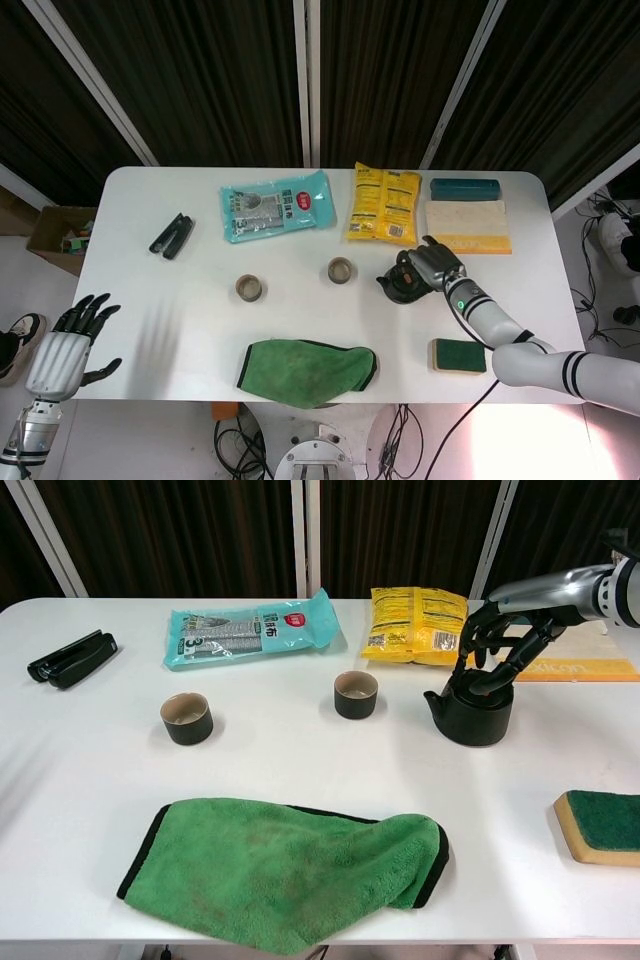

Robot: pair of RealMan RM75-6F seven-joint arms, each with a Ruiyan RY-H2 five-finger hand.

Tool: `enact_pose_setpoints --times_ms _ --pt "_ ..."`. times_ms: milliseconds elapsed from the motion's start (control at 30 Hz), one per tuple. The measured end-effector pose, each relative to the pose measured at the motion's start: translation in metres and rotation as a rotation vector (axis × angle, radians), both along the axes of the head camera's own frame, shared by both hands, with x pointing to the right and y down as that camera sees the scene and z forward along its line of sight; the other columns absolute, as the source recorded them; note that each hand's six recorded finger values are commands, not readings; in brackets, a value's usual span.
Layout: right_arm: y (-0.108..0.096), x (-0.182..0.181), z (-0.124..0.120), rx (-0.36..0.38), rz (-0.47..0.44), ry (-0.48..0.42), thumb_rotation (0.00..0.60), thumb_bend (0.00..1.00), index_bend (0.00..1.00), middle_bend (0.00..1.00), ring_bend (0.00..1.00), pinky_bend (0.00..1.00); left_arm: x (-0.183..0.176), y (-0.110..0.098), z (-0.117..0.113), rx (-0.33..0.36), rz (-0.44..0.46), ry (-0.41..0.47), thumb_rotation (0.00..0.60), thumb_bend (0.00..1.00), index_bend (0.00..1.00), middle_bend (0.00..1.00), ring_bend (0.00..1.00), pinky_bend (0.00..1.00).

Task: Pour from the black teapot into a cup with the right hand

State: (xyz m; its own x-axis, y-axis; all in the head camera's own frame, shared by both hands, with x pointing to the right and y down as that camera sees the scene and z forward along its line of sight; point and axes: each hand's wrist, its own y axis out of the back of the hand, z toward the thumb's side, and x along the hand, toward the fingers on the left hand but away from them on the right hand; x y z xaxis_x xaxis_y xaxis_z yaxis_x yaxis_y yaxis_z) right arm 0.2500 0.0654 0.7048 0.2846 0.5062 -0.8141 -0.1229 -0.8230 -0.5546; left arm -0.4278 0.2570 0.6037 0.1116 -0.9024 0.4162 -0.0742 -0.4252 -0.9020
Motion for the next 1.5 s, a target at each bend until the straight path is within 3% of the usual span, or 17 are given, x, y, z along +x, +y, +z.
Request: enact_pose_setpoints --times_ms 933,1500 --pt "0.0043 -0.0050 0.0043 -0.074 0.033 -0.017 0.336 0.13 0.44 0.46 0.40 0.24 -0.0023 0.0017 0.0022 -0.007 -0.004 0.001 0.600 0.13 0.20 0.09 0.07 0.22" --pt "0.0039 -0.0086 0.0068 -0.107 0.053 -0.028 0.337 0.13 0.60 0.60 0.53 0.35 -0.0039 0.0027 0.0035 -0.006 -0.005 0.003 0.600 0.13 0.21 0.09 0.07 0.23"
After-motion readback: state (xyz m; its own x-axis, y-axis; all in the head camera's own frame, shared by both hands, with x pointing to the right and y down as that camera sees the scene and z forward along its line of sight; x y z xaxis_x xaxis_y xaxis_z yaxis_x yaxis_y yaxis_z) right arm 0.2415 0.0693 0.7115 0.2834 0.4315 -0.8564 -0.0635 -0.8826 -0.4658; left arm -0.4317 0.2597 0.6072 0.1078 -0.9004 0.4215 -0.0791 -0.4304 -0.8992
